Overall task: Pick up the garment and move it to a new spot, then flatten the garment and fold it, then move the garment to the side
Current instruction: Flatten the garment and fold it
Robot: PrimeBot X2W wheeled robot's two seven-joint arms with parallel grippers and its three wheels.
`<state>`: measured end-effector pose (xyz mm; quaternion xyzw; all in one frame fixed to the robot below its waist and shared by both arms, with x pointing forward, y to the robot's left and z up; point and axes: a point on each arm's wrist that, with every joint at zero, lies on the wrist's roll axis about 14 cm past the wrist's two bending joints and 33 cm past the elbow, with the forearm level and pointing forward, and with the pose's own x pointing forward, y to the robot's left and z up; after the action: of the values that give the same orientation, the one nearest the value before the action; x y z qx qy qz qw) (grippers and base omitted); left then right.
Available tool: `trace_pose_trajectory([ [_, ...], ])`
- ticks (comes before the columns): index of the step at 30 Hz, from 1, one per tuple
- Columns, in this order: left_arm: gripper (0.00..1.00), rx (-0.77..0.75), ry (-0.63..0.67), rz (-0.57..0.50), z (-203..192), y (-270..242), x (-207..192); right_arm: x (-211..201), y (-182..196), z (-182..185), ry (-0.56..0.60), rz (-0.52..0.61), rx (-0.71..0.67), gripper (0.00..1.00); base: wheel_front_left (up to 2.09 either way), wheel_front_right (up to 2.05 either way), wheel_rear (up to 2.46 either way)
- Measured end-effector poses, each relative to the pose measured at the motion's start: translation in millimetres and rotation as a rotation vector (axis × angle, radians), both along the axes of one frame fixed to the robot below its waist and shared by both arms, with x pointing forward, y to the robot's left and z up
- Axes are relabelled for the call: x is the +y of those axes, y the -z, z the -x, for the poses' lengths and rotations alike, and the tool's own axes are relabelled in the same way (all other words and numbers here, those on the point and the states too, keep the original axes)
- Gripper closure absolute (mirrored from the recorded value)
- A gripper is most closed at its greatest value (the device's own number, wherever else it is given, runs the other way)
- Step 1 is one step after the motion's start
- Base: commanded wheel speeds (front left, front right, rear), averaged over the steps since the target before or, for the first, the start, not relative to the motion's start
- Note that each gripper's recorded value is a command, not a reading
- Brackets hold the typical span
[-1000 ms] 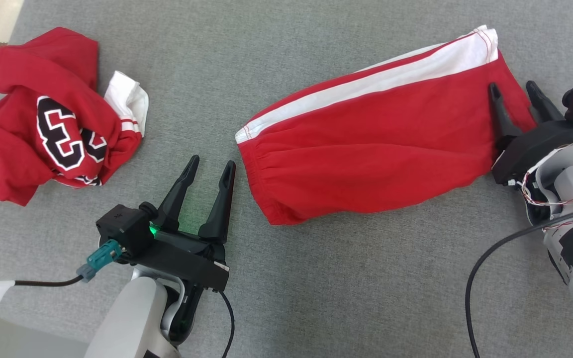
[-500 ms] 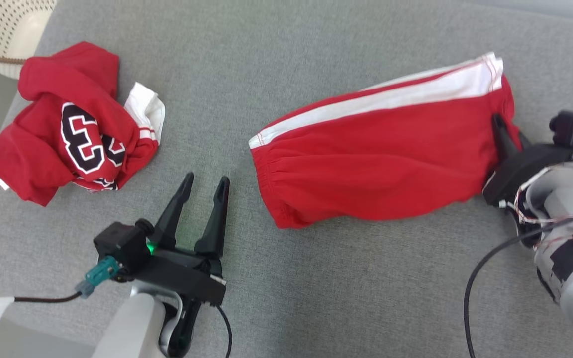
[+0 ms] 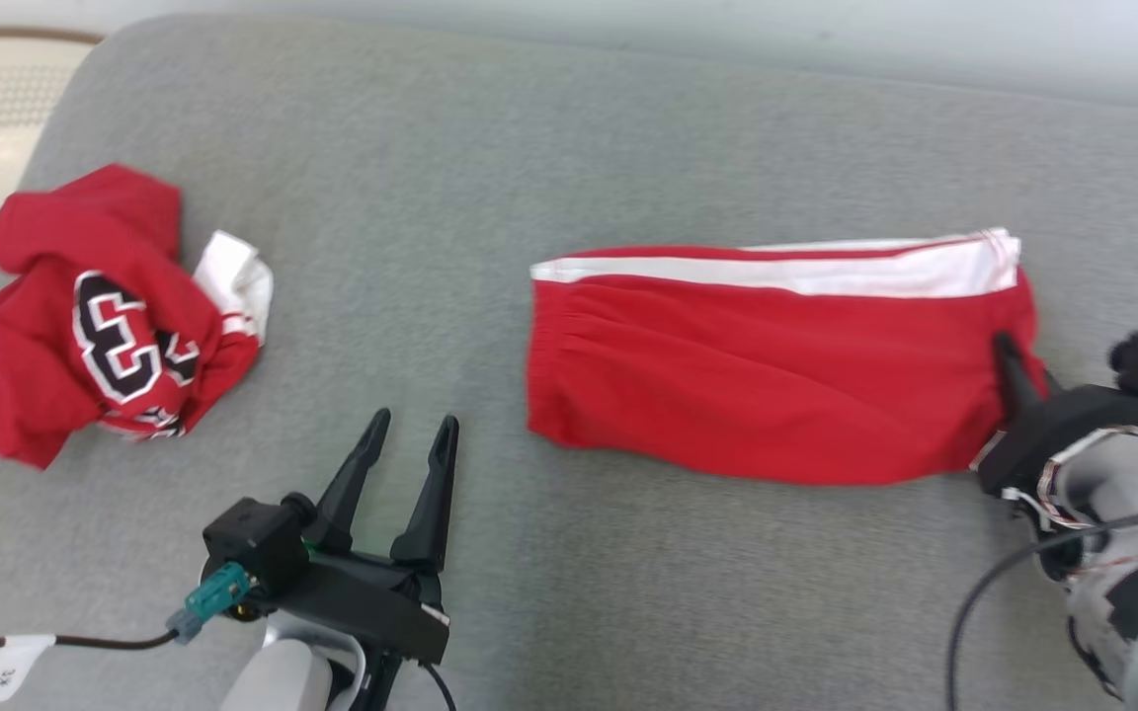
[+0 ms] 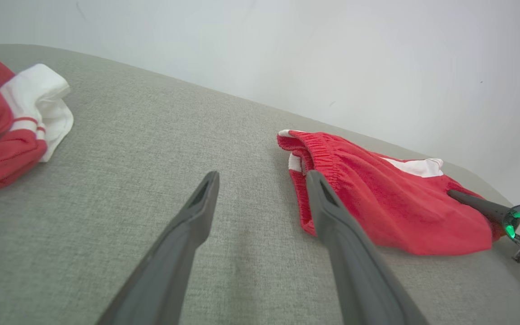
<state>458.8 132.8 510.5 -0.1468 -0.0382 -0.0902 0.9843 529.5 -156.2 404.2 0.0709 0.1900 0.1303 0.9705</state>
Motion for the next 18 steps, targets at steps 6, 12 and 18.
trace_pose_trajectory([
  [6,0.00,0.004,0.057,0.017,2.2,1.0,-21.2,-42.0,-25.4,9.6,0.076,0.020,-0.066,1.00,0.00,0.00,0.00],
  [12,0.00,-0.005,0.098,0.017,0.7,-1.7,-37.2,-19.0,-79.1,10.6,-0.011,-0.005,-0.243,1.00,0.00,0.00,0.00],
  [18,0.00,-0.013,0.130,0.015,5.7,-5.5,-47.0,51.1,-109.6,34.6,-0.200,-0.064,-0.353,1.00,0.00,0.00,0.00],
])
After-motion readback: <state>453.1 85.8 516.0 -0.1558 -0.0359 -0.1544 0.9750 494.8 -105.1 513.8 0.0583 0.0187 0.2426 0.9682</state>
